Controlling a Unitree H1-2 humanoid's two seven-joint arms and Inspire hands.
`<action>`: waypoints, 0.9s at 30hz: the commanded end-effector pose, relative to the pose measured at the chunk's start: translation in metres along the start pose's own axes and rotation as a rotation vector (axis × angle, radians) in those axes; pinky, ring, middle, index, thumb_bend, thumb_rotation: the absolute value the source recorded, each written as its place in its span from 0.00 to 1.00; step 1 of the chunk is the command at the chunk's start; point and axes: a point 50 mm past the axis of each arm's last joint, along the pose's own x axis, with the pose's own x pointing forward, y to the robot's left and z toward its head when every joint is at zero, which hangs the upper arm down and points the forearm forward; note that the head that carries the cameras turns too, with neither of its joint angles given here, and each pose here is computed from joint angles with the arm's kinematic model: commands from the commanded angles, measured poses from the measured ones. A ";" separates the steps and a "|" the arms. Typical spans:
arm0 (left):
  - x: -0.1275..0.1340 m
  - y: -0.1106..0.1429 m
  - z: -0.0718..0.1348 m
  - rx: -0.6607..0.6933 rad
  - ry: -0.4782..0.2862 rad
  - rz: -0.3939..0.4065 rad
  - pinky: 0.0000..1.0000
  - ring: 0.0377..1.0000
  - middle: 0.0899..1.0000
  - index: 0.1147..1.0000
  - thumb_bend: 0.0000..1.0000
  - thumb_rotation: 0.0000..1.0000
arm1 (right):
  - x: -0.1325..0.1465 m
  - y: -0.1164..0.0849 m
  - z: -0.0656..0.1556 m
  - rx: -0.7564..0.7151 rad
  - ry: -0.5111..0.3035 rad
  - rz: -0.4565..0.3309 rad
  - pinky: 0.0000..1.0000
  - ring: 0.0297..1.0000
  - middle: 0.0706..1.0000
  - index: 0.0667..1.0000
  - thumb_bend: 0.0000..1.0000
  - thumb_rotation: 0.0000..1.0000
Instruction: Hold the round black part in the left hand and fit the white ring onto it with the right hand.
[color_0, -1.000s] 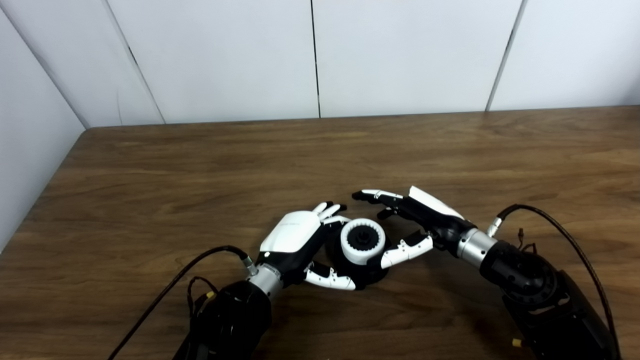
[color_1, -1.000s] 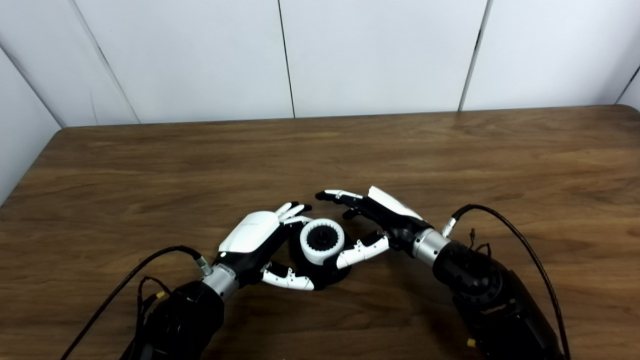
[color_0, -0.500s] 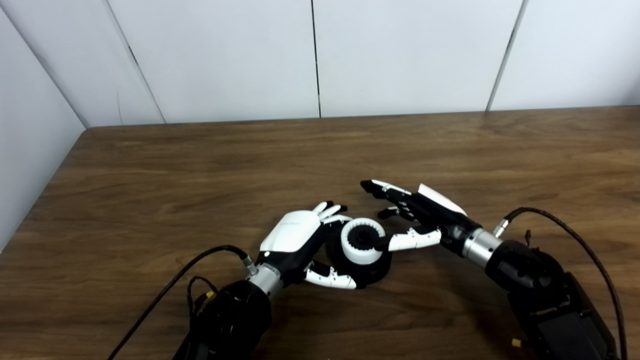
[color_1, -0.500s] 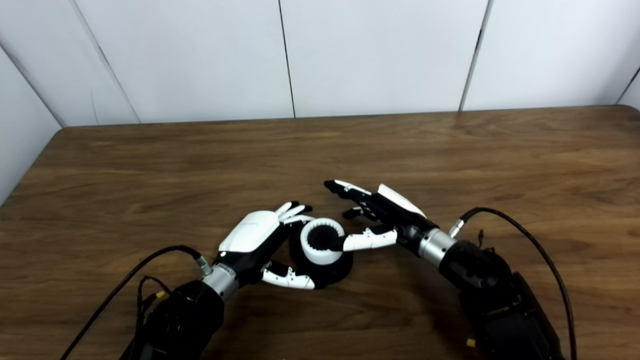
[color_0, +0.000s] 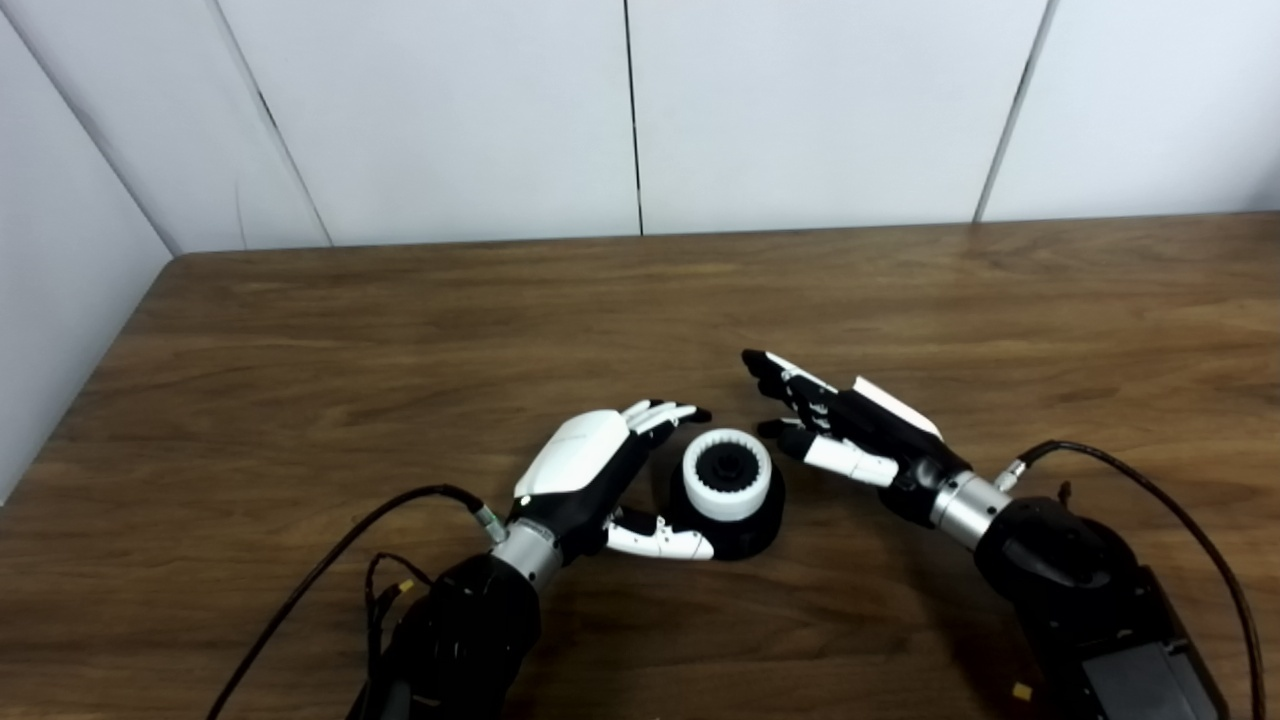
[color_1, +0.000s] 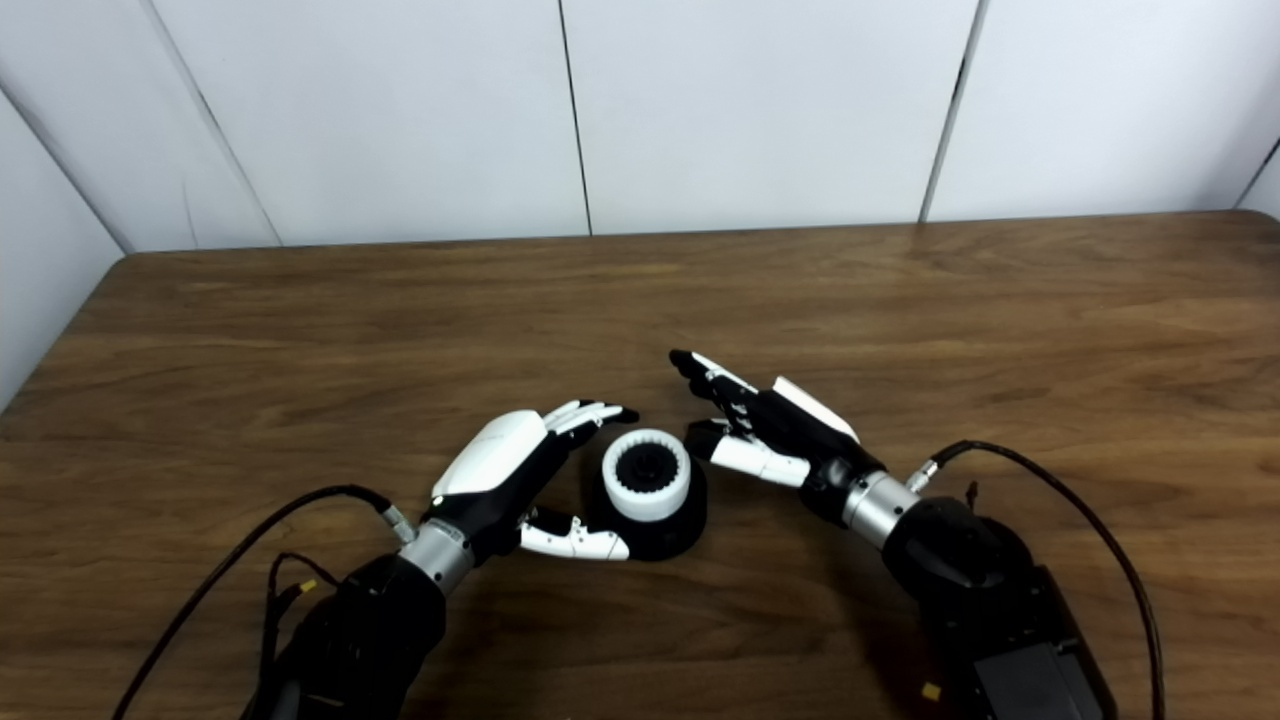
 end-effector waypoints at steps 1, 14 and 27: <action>-0.003 0.006 0.000 -0.043 -0.006 0.021 0.85 0.96 0.92 0.92 1.00 0.53 | 0.000 -0.009 0.015 0.004 -0.052 -0.036 0.97 1.00 1.00 0.98 1.00 0.80; -0.019 0.013 -0.002 -0.302 0.029 0.049 0.85 0.96 0.97 0.99 1.00 0.61 | -0.009 -0.008 0.017 0.074 -0.083 -0.096 0.87 0.98 0.98 0.97 1.00 0.84; -0.040 0.013 0.004 -0.710 -0.024 0.375 0.96 0.97 0.97 0.98 0.67 0.99 | -0.031 0.015 0.030 0.389 -0.161 -0.272 0.99 1.00 0.99 0.95 0.67 1.00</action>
